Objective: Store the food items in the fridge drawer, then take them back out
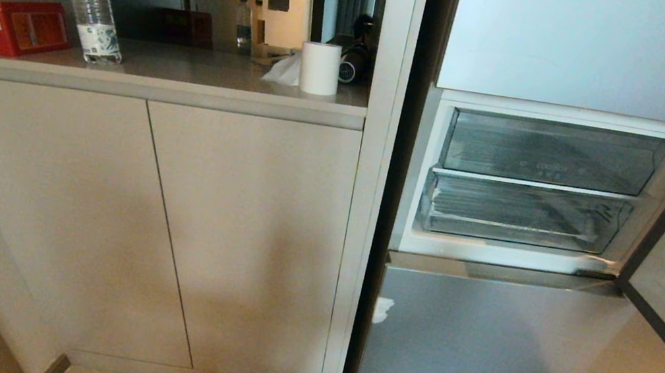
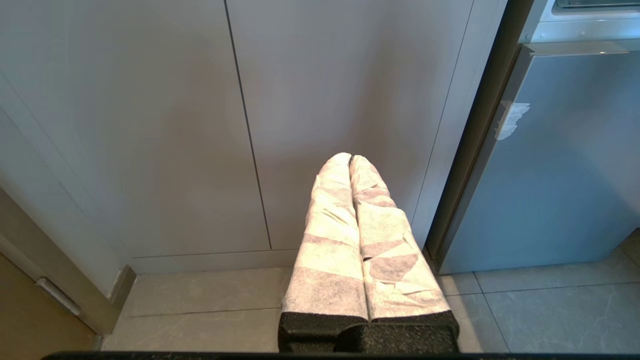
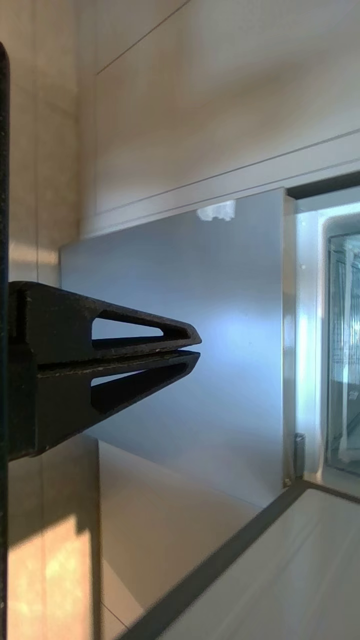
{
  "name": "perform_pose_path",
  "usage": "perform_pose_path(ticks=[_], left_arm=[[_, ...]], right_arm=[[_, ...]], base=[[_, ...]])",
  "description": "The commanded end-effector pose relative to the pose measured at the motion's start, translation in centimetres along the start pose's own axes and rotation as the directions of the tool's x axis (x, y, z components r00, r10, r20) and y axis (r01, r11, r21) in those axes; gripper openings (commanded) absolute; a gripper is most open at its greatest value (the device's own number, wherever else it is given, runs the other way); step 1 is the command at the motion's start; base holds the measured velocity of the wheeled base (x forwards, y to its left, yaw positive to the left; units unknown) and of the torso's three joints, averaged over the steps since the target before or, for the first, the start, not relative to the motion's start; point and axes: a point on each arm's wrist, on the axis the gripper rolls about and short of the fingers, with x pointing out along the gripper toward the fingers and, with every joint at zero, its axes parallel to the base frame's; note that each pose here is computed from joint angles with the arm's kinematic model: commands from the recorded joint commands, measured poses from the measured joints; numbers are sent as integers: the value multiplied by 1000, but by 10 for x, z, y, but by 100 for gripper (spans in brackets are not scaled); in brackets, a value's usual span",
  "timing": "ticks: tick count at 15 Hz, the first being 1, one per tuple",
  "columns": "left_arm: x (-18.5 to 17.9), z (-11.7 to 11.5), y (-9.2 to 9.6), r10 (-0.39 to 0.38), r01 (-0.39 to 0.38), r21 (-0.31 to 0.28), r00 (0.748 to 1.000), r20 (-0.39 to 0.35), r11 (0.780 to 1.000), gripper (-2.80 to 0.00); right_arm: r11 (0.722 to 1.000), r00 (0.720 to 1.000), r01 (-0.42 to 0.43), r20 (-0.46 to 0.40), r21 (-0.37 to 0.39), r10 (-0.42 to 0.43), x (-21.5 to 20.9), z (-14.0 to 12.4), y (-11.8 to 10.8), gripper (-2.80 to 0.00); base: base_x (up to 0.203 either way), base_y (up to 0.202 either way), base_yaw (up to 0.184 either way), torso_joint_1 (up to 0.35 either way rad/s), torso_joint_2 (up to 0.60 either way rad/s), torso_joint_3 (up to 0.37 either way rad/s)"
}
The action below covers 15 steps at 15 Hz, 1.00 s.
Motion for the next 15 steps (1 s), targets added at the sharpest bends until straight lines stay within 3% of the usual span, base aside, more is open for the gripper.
perform_pose_path(ticks=[1,4,7,9,11,15], left_arm=[[0,0,0,1,-1,0,1000,-2,1000,-280],[0,0,0,1,-1,0,1000,-2,1000,-280],[0,0,0,1,-1,0,1000,-1,1000,-280],[0,0,0,1,-1,0,1000,-2,1000,-280],[0,0,0,1,-1,0,1000,-1,1000,-280],[0,0,0,1,-1,0,1000,-1,1000,-280]], right_arm=[[1000,1000,-5,-2,-21,5,0,0,0,-280],[1000,1000,5,-1,18,-5,0,0,0,-280],[999,999,0,35,54,-2,-4,30,0,-280],[996,1000,-4,-13,94,5,4,56,0,-280],[992,992,-19,-122,122,34,32,82,2,-280],[983,948,-76,-294,170,124,130,110,7,-280]], base=[[0,0,0,0,0,0],[0,0,0,0,0,0],[0,0,0,0,0,0],[0,0,0,0,0,0],[0,0,0,0,0,0],[0,0,0,0,0,0]])
